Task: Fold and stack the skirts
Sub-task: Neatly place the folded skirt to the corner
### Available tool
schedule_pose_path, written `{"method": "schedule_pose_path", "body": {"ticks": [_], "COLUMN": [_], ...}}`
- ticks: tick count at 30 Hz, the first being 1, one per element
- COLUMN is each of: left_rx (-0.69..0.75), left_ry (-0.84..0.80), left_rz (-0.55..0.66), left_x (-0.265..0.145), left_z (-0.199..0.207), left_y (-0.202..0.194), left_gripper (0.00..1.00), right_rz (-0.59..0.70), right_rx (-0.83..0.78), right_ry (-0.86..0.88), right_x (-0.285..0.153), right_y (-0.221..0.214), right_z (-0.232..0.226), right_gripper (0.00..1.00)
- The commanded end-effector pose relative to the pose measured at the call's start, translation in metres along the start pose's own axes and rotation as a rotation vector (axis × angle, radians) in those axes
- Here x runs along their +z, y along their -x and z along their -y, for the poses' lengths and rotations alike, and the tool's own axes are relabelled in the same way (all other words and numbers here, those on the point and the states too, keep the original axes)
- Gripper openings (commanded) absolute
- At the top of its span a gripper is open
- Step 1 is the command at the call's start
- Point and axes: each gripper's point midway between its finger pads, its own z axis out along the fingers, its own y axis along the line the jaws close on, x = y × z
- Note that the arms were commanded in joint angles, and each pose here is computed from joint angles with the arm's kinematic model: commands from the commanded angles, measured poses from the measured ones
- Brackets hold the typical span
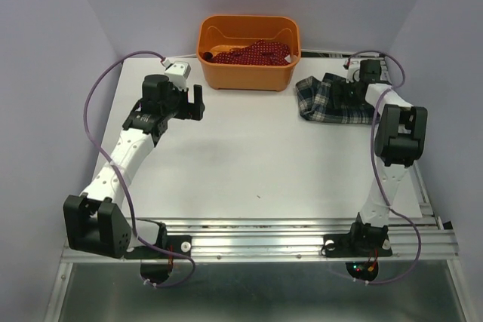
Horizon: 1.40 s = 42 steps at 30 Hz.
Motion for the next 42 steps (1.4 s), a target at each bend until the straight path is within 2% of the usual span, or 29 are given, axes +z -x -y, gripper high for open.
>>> {"method": "schedule_pose_path", "body": {"ticks": [1, 11, 20, 26, 32, 37, 41, 42], "left_rx": [0.031, 0.032, 0.044, 0.093, 0.104, 0.121, 0.147, 0.160], "left_ry": [-0.020, -0.043, -0.054, -0.037, -0.008, -0.010, -0.060, -0.063], "left_rz": [0.059, 0.010, 0.035, 0.070, 0.155, 0.149, 0.112, 0.132], "left_x": [-0.005, 0.005, 0.001, 0.000, -0.011, -0.017, -0.019, -0.024], "left_z": [0.003, 0.004, 0.007, 0.003, 0.001, 0.002, 0.009, 0.010], "left_y": [0.024, 0.012, 0.020, 0.044, 0.071, 0.077, 0.058, 0.060], "left_gripper": [0.99, 0.98, 0.99, 0.99, 0.98, 0.98, 0.99, 0.99], "right_rz": [-0.041, 0.057, 0.155, 0.351, 0.564, 0.596, 0.538, 0.497], "right_rx": [-0.045, -0.025, 0.005, 0.008, -0.005, -0.034, -0.054, -0.055], "right_ry": [0.011, -0.026, -0.027, -0.025, -0.032, 0.048, 0.121, 0.141], "right_x": [0.028, 0.070, 0.062, -0.004, -0.106, -0.170, -0.207, -0.214], "right_y": [-0.005, 0.048, 0.088, 0.162, 0.225, 0.224, 0.187, 0.161], "right_z": [0.010, 0.029, 0.033, 0.034, 0.031, 0.007, -0.018, -0.027], "right_gripper": [1.00, 1.00, 1.00, 1.00, 1.00, 1.00, 1.00, 1.00]}}
